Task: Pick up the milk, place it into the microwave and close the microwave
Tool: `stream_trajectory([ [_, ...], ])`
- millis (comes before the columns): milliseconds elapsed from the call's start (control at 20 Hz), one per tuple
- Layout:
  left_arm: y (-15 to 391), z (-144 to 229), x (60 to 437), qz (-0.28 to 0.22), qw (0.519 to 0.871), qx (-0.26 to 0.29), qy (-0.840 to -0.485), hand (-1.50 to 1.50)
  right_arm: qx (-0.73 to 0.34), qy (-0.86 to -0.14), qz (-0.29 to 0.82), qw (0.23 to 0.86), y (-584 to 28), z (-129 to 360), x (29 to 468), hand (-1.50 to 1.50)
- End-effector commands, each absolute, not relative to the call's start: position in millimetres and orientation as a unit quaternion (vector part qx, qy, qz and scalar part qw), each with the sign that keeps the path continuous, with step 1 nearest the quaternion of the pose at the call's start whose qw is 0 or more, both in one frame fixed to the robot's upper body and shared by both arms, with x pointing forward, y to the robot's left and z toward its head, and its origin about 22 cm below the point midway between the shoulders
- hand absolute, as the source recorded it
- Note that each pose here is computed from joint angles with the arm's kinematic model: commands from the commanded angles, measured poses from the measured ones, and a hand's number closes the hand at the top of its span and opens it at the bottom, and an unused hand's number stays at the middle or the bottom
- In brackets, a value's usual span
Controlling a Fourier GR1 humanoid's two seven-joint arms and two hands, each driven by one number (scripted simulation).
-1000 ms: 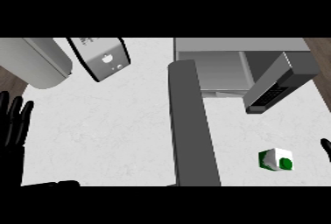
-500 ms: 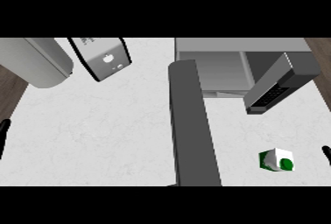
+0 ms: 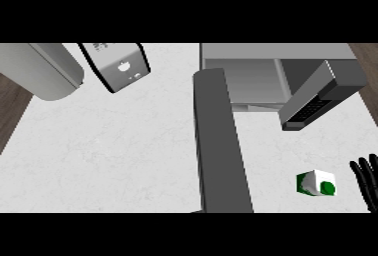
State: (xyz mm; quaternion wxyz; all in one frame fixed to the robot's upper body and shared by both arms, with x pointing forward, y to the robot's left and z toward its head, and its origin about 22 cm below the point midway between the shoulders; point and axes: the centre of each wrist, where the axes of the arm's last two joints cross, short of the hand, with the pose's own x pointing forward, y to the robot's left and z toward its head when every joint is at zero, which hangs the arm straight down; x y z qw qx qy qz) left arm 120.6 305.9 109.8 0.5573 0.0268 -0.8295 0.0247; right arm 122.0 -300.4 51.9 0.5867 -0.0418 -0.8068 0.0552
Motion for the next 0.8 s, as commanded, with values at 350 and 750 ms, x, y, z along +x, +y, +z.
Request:
stream_trajectory([
  [350, 325.8, 125.8, 109.6, 0.029, 0.555, 0.026, -0.831, -1.5, -0.089, -0.784, 0.022, 0.614, -332.1, -8.2, 137.9, -1.5],
  [750, 307.9, 116.5, 95.1, 0.019, 0.555, 0.029, -0.831, -1.5, -0.106, -0.773, 0.031, 0.625, -363.0, -51.5, 165.8, -1.5],
])
